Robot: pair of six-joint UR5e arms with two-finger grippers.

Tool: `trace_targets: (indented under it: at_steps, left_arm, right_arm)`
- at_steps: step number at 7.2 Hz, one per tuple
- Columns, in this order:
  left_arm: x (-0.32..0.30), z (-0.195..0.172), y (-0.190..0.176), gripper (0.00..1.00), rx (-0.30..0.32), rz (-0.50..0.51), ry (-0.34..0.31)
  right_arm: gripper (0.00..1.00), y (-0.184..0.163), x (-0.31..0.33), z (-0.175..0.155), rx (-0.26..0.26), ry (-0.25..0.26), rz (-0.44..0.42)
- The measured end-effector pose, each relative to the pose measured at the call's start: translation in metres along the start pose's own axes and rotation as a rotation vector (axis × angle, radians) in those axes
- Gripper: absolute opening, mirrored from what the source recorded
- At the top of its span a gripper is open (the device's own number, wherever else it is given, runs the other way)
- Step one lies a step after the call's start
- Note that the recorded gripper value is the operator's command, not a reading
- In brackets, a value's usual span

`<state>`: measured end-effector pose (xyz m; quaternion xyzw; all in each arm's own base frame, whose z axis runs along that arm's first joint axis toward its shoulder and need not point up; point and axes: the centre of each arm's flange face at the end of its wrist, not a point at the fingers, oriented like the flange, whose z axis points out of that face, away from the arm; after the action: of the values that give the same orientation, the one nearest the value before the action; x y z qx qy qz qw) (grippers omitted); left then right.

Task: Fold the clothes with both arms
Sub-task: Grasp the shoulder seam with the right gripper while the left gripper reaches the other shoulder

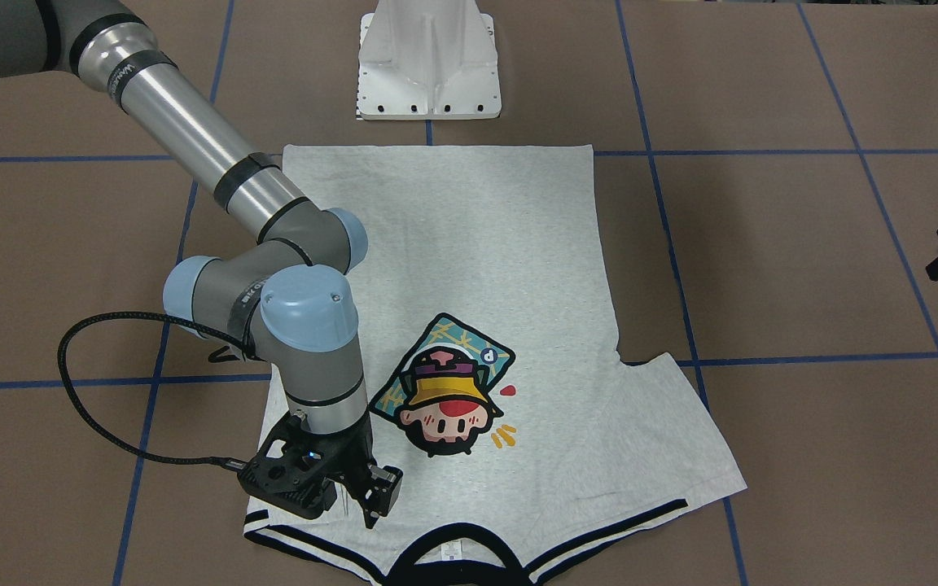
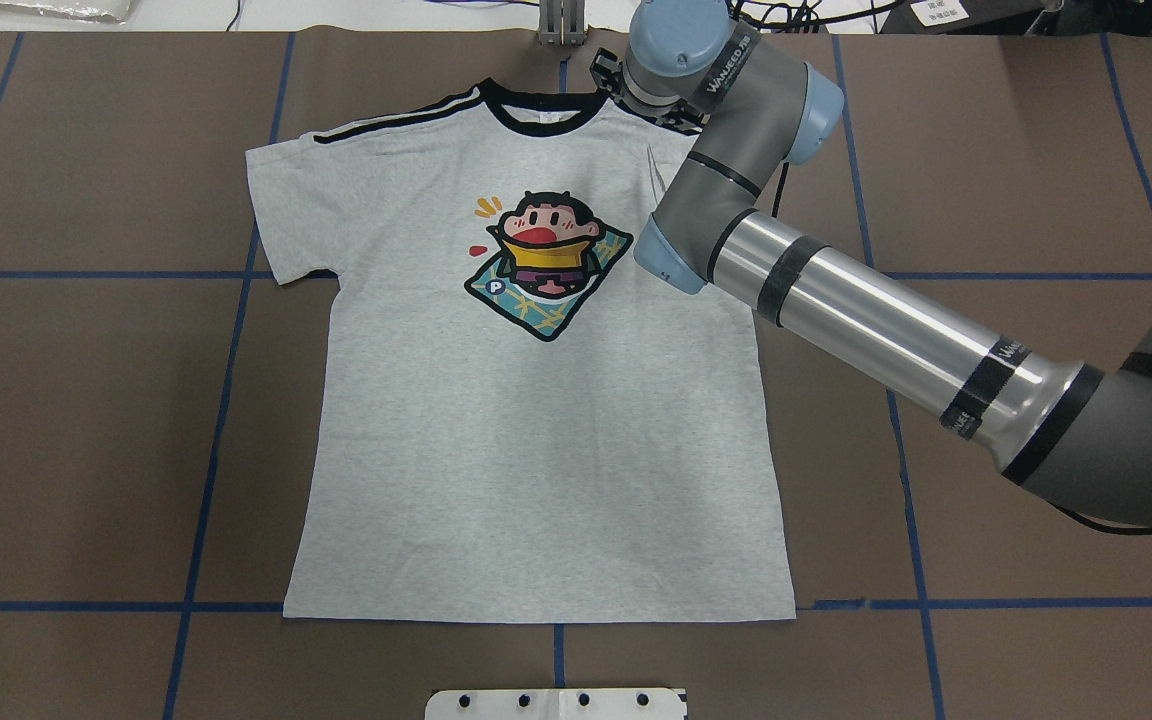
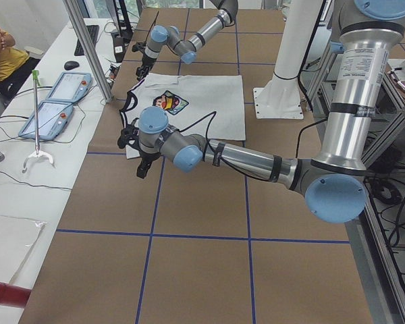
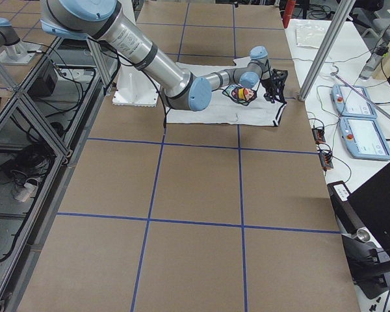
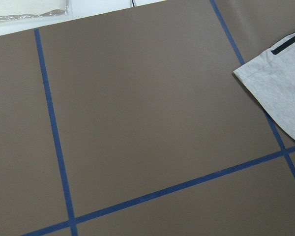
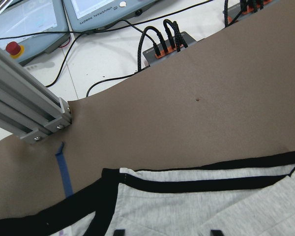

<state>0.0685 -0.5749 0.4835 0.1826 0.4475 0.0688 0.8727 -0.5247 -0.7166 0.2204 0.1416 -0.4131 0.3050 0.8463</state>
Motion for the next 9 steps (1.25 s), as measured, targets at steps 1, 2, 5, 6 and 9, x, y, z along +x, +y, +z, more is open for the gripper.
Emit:
trace_targets:
  at_steps: [1,2,5,6,9]
  left_arm:
    - [0.023,0.025,-0.023,0.98,-0.026,-0.043,0.019]
    - [0.048,0.057,-0.041,0.97,-0.066,-0.095,0.037]
    - [0.108,0.154,-0.093,0.89,-0.119,-0.206,0.065]
    - [0.106,0.178,-0.096,0.82,-0.06,-0.245,0.057]
    - [0.122,0.232,-0.109,0.76,0.096,-0.401,-0.036]
  right_arm:
    - [1.0,-0.005,0.0,-0.023,-0.022,-0.024,0.002]
    - [1.0,-0.005,0.02,-0.039,-0.041,-0.053,-0.006]
    - [1.0,-0.007,0.113,-0.085,-0.118,-0.12,-0.033]
    - [1.0,-0.004,0.141,-0.098,-0.127,-0.131,-0.038]
    - [1.0,0.001,0.177,-0.114,-0.131,-0.138,-0.043]
